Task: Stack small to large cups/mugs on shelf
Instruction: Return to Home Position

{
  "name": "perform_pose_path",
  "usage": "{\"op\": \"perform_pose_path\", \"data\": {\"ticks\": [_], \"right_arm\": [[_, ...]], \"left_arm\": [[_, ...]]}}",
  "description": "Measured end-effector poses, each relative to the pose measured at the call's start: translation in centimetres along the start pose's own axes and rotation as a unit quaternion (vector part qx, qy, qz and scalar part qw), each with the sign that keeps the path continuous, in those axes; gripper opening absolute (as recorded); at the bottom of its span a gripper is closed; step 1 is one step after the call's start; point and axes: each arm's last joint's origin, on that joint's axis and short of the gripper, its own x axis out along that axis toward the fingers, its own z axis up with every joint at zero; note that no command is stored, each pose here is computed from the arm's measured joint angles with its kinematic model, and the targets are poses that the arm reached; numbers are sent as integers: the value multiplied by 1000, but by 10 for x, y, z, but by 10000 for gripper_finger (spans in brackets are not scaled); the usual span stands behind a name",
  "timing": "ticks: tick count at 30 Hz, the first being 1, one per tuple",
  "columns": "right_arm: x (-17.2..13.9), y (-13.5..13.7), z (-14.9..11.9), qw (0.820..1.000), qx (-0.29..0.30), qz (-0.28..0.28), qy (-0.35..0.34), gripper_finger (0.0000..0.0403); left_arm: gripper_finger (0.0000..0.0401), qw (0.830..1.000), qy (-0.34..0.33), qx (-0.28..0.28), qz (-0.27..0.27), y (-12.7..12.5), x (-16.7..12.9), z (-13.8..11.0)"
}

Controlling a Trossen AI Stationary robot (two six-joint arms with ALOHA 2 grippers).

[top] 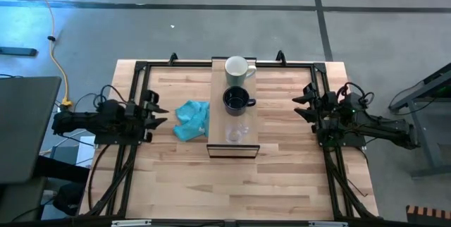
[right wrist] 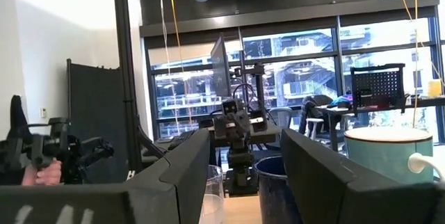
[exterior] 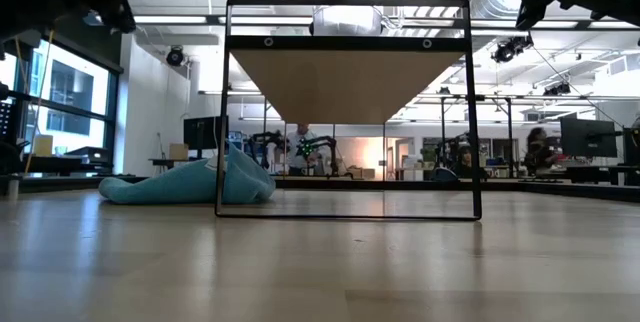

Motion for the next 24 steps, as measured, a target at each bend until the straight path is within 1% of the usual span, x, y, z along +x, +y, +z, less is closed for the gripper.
{"op": "perform_pose_path", "data": {"ticks": [6, 9, 14, 20, 24], "right_arm": [[0, 0, 0, 1000, 16, 0, 0, 171], [0, 0, 0, 1000, 24, 0, 0, 171], [0, 0, 0, 999, 38, 0, 0, 171], [0, 0, 0, 999, 47, 0, 0, 171], [0, 0, 0, 999, 47, 0, -1, 171]], "left_arm": [[106, 996, 78, -46, 6, -1, -1, -15], [106, 993, 101, -52, 14, -1, -2, -19], [106, 990, 131, -47, 31, 0, -3, -25], [106, 989, 146, -12, 26, 0, -4, -28], [106, 988, 152, -5, 24, -1, -4, -29]]}}
